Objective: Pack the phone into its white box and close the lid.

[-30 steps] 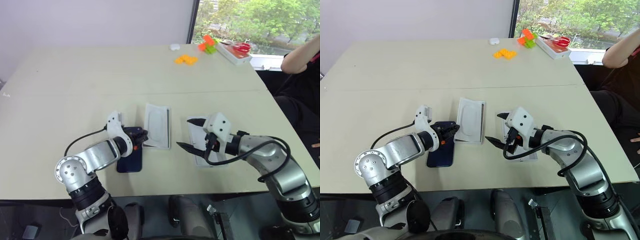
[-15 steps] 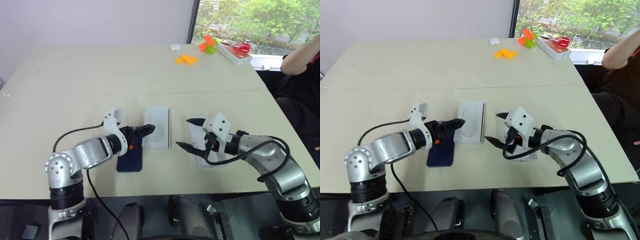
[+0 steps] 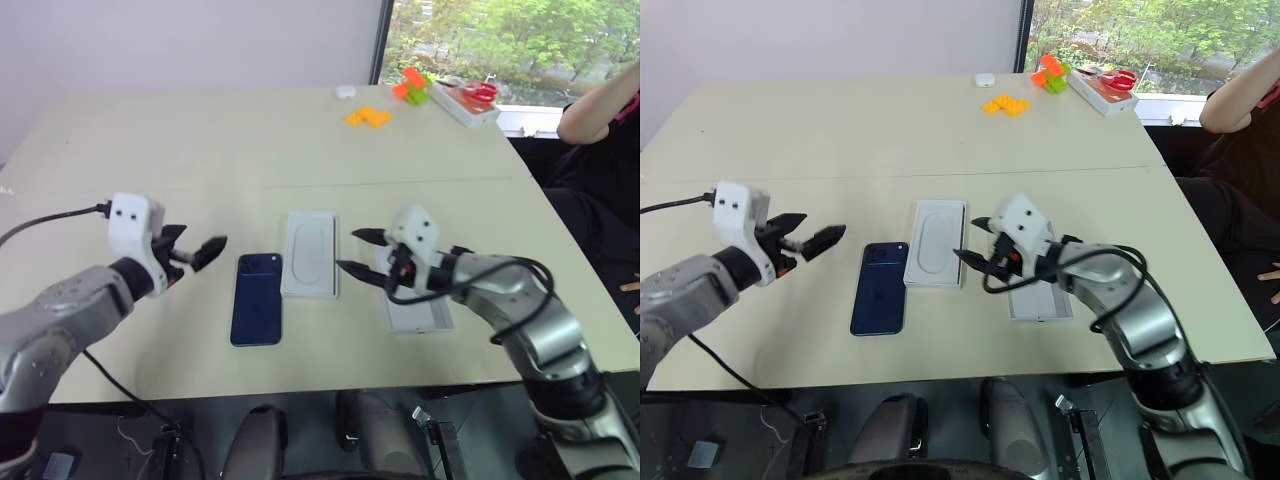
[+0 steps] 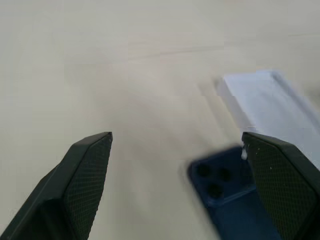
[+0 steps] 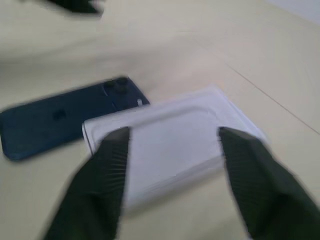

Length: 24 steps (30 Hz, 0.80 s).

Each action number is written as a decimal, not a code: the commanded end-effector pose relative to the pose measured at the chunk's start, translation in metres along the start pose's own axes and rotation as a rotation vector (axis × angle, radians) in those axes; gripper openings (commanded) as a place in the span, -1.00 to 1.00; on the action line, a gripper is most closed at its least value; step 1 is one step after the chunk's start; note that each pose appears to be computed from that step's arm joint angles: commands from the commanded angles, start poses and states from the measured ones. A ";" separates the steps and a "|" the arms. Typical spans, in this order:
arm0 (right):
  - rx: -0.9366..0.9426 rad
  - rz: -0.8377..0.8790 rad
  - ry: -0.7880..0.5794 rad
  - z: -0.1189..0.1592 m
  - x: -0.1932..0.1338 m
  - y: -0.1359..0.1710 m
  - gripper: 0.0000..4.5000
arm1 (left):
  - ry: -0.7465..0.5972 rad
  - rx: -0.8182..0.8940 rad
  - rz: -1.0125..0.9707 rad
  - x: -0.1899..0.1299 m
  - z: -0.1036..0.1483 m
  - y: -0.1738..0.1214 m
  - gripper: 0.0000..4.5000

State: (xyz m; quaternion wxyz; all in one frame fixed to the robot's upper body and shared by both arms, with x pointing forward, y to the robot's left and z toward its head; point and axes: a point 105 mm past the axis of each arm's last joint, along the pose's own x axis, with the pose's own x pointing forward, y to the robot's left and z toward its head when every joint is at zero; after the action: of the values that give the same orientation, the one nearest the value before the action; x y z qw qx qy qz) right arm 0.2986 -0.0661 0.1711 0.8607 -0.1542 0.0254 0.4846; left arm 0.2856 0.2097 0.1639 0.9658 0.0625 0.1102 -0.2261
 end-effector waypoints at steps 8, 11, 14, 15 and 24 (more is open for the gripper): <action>0.043 -0.118 0.141 -0.006 0.061 -0.012 -0.99 | 0.027 0.114 -0.305 -0.030 -0.030 -0.019 0.95; 0.045 -0.167 0.178 -0.011 0.075 -0.020 -0.99 | 0.024 0.086 -0.348 -0.036 -0.028 -0.022 0.95; 0.061 -0.196 0.214 -0.015 0.086 -0.026 -0.99 | 0.017 0.088 -0.347 -0.037 -0.027 -0.021 0.95; 0.070 -0.204 0.218 -0.015 0.089 -0.028 -0.99 | 0.016 0.087 -0.341 -0.036 -0.027 -0.021 0.95; 0.225 -0.248 0.342 -0.039 0.101 -0.036 -0.99 | 0.018 0.073 -0.319 -0.037 -0.033 -0.023 0.95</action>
State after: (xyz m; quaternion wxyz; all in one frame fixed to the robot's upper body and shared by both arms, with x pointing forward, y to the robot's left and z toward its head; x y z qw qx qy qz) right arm 0.3829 -0.0090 0.1195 0.9051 -0.1411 0.2007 0.3471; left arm 0.2379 0.2115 0.1309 0.9123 0.0696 0.1343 -0.3807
